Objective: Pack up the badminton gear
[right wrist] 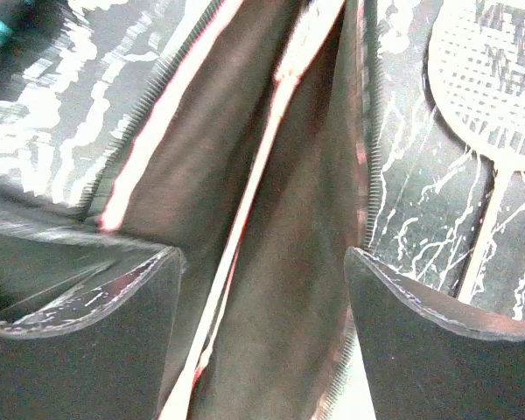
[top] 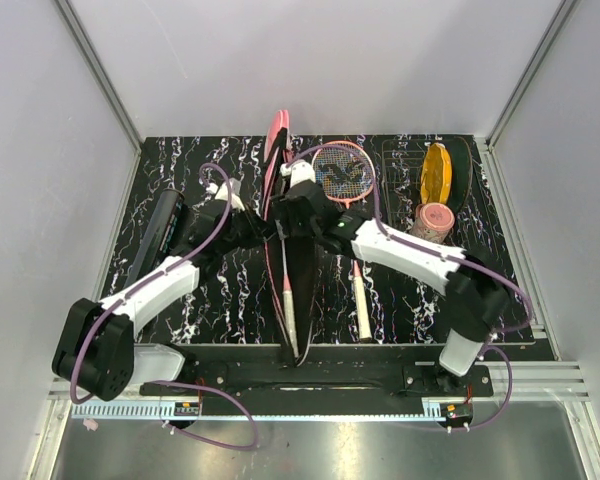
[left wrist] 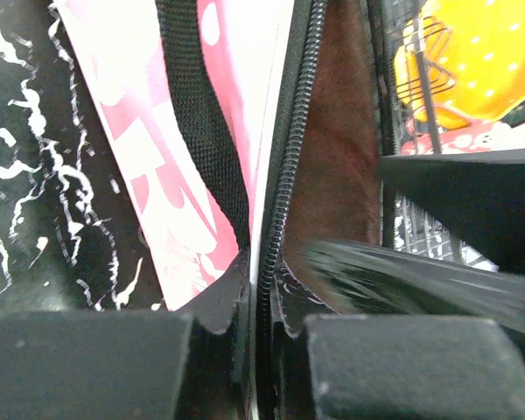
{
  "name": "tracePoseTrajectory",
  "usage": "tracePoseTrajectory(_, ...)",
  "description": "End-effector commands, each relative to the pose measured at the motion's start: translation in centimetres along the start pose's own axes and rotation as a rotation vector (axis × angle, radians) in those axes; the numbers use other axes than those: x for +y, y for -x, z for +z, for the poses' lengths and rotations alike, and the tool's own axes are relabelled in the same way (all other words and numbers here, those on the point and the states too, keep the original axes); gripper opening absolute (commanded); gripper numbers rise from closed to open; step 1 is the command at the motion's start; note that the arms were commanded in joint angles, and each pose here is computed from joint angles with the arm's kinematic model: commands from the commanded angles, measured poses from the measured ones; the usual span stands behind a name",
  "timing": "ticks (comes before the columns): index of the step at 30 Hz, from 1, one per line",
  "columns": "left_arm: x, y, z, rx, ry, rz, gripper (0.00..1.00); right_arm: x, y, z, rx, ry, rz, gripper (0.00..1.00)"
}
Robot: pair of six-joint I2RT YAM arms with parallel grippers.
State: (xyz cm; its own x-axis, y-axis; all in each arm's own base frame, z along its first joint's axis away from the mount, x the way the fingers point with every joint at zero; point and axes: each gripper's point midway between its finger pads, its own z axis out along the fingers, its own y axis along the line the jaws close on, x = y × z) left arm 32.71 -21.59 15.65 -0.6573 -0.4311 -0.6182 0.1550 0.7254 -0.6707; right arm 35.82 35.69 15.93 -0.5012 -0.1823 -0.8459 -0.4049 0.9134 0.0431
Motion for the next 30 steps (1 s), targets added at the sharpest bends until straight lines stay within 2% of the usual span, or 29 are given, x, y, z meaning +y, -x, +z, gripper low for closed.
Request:
tracePoseTrajectory(1,-1.2,1.7,-0.7,-0.009,-0.012,0.04,0.0,2.0,6.4,-7.6,-0.121,0.216,0.037,0.83)
tracePoseTrajectory(3,-1.3,2.4,-0.6,-0.021,0.008,0.048,0.0,1.5,5.8,-8.7,-0.107,0.224,0.017,0.86)
tracePoseTrajectory(7,0.3,3.6,-0.6,-0.028,0.135,0.047,0.0,-1.5,5.6,-11.3,-0.125,0.14,0.068,1.0)
tracePoseTrajectory(12,0.2,5.8,-0.6,-0.07,0.2,0.037,0.0,-5.9,1.2,-9.6,0.042,0.034,0.154,1.0)
tracePoseTrajectory(18,0.3,7.2,-0.8,-0.118,0.24,0.016,0.0,-8.2,-6.1,-7.4,0.265,-0.042,0.198,1.0)
tracePoseTrajectory(22,0.4,7.1,-0.3,-0.103,0.252,0.014,0.0,-9.8,-9.2,-6.0,0.355,-0.106,0.244,0.98)
tracePoseTrajectory(27,0.3,7.0,-0.1,-0.096,0.239,0.013,0.0,-11.4,-12.4,-3.9,0.48,-0.192,0.234,0.88)
tracePoseTrajectory(30,0.3,6.6,0.2,-0.079,0.233,0.018,0.0,-12.9,-13.5,-2.7,0.51,-0.278,0.217,0.88)
